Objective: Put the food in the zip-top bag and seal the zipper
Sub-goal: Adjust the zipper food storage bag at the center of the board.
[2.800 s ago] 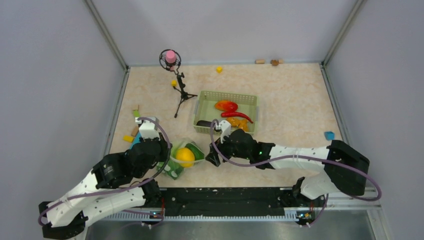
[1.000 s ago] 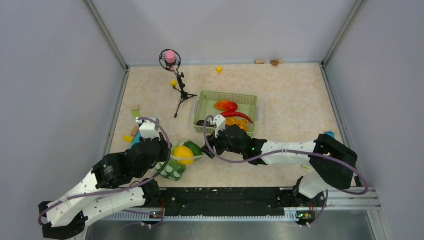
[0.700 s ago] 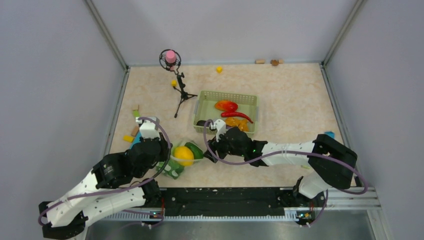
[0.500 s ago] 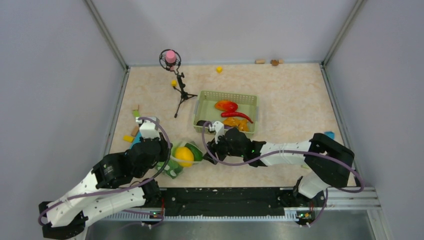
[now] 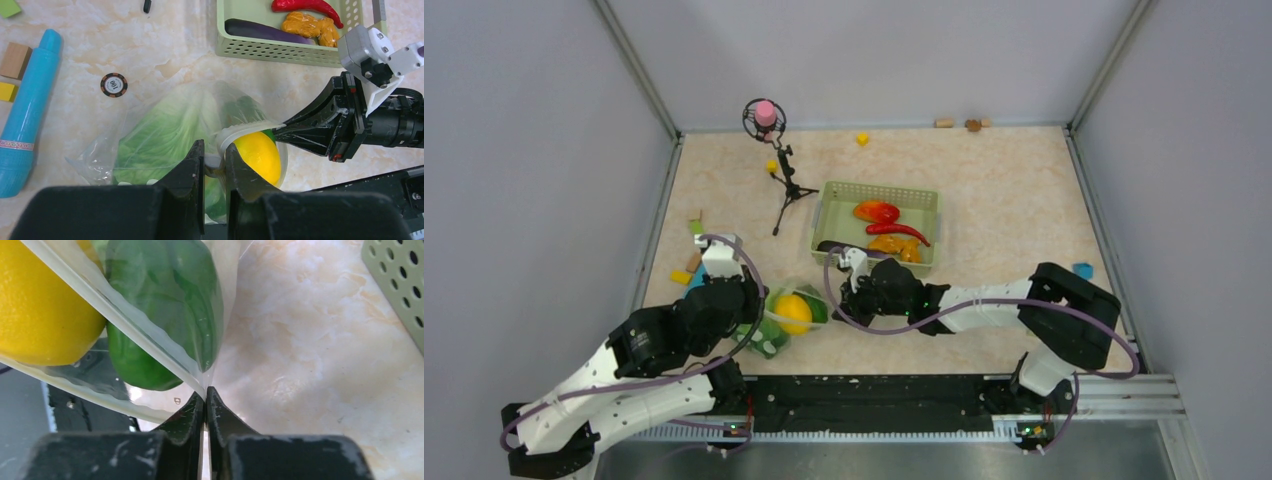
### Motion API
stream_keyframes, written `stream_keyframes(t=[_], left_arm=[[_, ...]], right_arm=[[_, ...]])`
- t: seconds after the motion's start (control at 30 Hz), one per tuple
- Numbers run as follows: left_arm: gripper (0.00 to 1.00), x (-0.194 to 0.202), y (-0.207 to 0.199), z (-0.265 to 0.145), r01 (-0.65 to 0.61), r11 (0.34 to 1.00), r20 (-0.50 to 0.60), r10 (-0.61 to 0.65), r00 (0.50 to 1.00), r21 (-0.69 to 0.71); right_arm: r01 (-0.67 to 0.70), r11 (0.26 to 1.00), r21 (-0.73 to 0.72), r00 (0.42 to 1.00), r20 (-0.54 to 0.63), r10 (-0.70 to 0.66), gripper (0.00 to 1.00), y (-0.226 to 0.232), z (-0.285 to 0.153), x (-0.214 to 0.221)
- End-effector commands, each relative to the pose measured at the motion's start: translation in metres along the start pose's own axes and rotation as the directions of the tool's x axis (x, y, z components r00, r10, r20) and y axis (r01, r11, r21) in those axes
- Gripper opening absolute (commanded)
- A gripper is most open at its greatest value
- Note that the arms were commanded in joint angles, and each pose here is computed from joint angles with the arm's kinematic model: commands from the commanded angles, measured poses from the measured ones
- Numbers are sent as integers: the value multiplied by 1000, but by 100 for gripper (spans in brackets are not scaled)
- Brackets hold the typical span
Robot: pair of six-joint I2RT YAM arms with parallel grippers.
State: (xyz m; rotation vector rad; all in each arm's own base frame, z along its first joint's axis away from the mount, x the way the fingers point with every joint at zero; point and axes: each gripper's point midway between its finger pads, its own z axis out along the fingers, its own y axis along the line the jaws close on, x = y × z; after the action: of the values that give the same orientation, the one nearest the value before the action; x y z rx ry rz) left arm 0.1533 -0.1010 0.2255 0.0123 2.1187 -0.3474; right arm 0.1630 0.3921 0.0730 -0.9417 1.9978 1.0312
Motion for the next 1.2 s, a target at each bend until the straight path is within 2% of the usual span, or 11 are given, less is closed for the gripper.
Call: stream_keyframes(t=[0.0, 0.13, 0.27, 0.47, 0.7, 0.77, 0.9, 0.97, 1.03, 1.1, 1.17], left_arm=[[0, -20, -4, -5, 60, 998, 79, -62, 995, 27], [0, -31, -5, -11, 89, 995, 113, -92, 989, 38], [0, -45, -15, -13, 107, 992, 133, -115, 984, 62], [0, -57, -42, 4, 115, 991, 132, -123, 984, 70], [0, -59, -20, 12, 165, 984, 186, -150, 971, -71], [0, -61, -30, 14, 169, 985, 196, -163, 967, -15], [0, -61, -63, 21, 116, 987, 168, -134, 977, 113], [0, -60, -71, 26, 95, 988, 156, -114, 981, 124], [0, -56, -67, 31, 85, 993, 148, -96, 984, 80], [0, -52, -57, 35, 92, 995, 144, -95, 985, 26], [0, -46, -44, 36, 104, 994, 147, -98, 984, -29]], right_arm=[[24, 997, -69, 998, 57, -20, 0, 16, -11, -24], [51, 998, -47, 994, 101, -47, 0, 28, -37, -62], [90, 995, 52, 984, 149, -97, 0, 31, -75, -110], [161, 983, 90, 955, 237, -178, 0, 53, -138, -166], [55, 887, 458, 940, 276, -201, 0, 0, -222, -174], [61, 891, 449, 945, 262, -197, 0, 0, -225, -165], [166, 970, 179, 957, 207, -202, 0, 43, -189, -150], [184, 983, 20, 970, 156, -185, 0, 67, -167, -140], [181, 983, -44, 979, 103, -175, 0, 76, -152, -132], [161, 983, 89, 982, 84, -168, 0, 56, -150, -132], [56, 920, 387, 988, 111, -107, 0, 6, -168, -136]])
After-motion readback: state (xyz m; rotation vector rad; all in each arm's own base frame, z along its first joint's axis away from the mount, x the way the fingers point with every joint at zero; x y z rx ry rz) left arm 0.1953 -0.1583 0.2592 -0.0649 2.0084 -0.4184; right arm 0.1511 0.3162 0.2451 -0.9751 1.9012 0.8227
